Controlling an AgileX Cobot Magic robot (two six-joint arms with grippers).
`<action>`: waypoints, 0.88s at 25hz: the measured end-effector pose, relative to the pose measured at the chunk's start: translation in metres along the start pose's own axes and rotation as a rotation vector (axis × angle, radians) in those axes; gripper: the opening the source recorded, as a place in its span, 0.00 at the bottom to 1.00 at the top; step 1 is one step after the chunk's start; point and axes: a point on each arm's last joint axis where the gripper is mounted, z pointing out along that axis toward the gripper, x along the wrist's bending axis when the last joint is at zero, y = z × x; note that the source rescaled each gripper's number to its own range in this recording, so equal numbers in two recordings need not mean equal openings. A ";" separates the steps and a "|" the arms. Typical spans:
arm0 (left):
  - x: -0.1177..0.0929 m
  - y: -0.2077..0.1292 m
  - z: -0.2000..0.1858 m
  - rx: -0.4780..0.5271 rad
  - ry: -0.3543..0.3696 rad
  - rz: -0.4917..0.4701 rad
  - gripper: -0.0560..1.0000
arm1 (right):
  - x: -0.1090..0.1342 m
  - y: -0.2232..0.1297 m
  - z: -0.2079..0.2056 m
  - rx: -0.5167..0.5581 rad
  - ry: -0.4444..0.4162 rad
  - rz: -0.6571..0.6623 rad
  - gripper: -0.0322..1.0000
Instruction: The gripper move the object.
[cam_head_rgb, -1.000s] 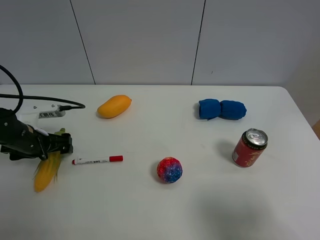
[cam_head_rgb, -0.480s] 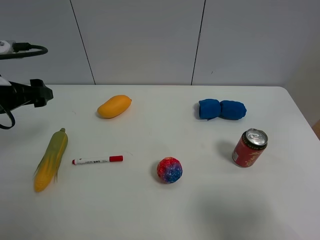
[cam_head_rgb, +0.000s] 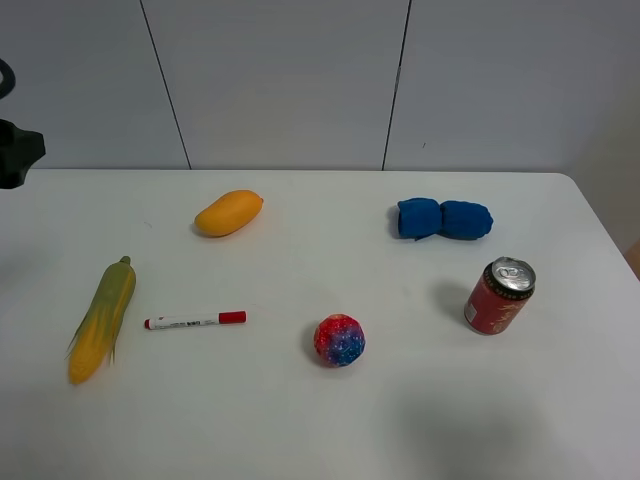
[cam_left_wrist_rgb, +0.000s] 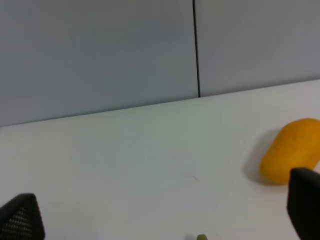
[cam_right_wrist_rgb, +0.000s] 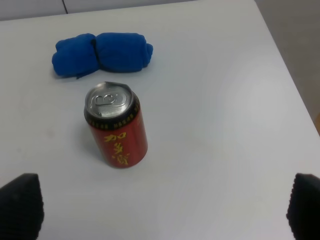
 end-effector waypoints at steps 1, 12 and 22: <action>0.001 0.005 -0.007 -0.004 0.001 -0.016 0.99 | 0.000 0.000 0.000 0.000 0.000 0.000 1.00; 0.006 0.022 -0.119 0.071 0.006 -0.005 1.00 | 0.000 0.000 0.000 0.000 0.000 0.000 1.00; 0.011 -0.031 -0.190 0.043 0.062 0.022 1.00 | 0.000 0.000 0.000 0.000 0.000 0.000 1.00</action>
